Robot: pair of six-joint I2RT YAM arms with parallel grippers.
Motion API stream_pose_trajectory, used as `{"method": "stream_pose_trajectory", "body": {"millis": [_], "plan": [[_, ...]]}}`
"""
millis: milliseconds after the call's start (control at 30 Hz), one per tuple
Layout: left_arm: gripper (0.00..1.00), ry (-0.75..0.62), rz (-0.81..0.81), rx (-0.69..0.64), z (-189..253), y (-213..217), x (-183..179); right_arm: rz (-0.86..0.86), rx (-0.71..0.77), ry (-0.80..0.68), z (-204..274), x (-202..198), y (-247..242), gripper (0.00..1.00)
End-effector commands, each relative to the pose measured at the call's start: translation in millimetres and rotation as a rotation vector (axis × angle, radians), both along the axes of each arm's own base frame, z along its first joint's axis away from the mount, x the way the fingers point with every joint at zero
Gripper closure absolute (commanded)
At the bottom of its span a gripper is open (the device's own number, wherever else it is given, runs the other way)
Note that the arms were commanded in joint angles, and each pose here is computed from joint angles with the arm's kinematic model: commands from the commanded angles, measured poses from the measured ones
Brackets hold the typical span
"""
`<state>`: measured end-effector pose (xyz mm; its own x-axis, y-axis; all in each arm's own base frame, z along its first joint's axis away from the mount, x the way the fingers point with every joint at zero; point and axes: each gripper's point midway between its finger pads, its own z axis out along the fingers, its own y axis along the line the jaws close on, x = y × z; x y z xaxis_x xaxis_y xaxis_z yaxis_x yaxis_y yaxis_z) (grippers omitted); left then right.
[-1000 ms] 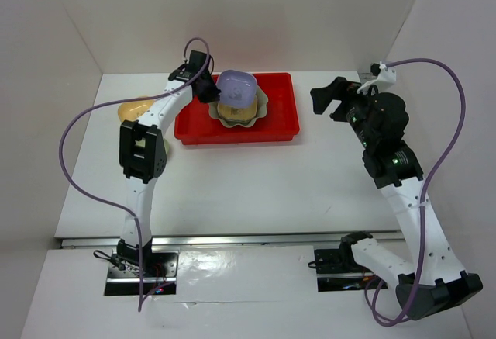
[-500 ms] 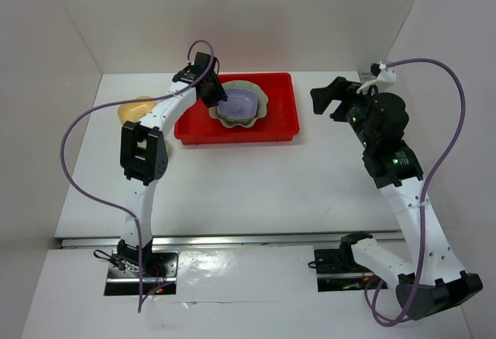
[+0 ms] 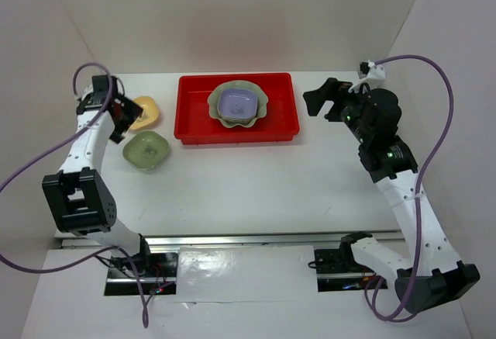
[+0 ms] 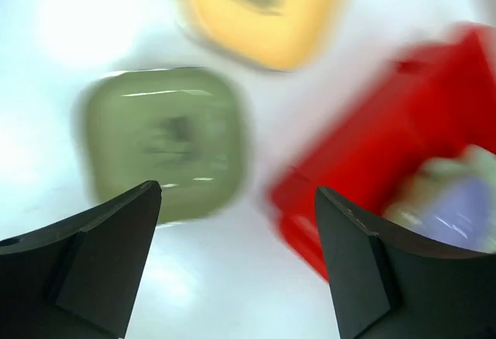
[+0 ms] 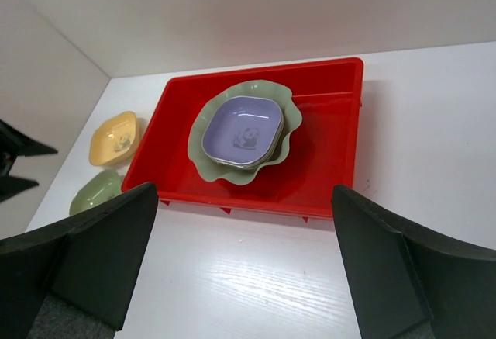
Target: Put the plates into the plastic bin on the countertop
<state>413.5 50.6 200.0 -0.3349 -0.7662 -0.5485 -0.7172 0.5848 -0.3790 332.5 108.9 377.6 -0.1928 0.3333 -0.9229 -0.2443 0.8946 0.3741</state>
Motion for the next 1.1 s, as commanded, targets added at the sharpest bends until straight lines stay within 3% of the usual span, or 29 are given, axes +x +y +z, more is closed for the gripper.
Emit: {"method": "stream_pose_trajectory", "body": {"millis": [0,233,500,800,900,933,967,1033,1067], "plan": [[0.07,0.155,0.042,-0.116,-65,21,-42,0.042,-0.014,-0.054,12,0,7,0.00],[0.07,0.278,0.129,-0.150,-108,57,-75,0.074,-0.007,-0.074,17,-2,12,0.00],[0.09,0.236,0.108,-0.145,-117,62,-63,0.075,-0.018,-0.066,13,1,12,0.00],[0.24,0.406,0.168,-0.190,-168,57,-88,0.065,-0.017,-0.075,16,-1,10,0.00],[0.43,0.416,0.181,-0.189,-174,58,-90,0.065,-0.017,-0.075,16,-1,10,0.00],[0.53,0.416,0.194,-0.184,-174,60,-90,0.065,-0.015,-0.084,20,-1,10,0.00],[0.72,0.433,0.202,-0.193,-177,58,-93,0.056,-0.016,-0.084,20,0,9,0.00],[0.79,0.458,0.212,-0.181,-178,60,-100,0.056,-0.016,-0.084,22,2,9,0.00],[0.92,0.459,0.225,-0.176,-178,61,-100,0.056,-0.016,-0.084,22,2,9,0.00]]}}
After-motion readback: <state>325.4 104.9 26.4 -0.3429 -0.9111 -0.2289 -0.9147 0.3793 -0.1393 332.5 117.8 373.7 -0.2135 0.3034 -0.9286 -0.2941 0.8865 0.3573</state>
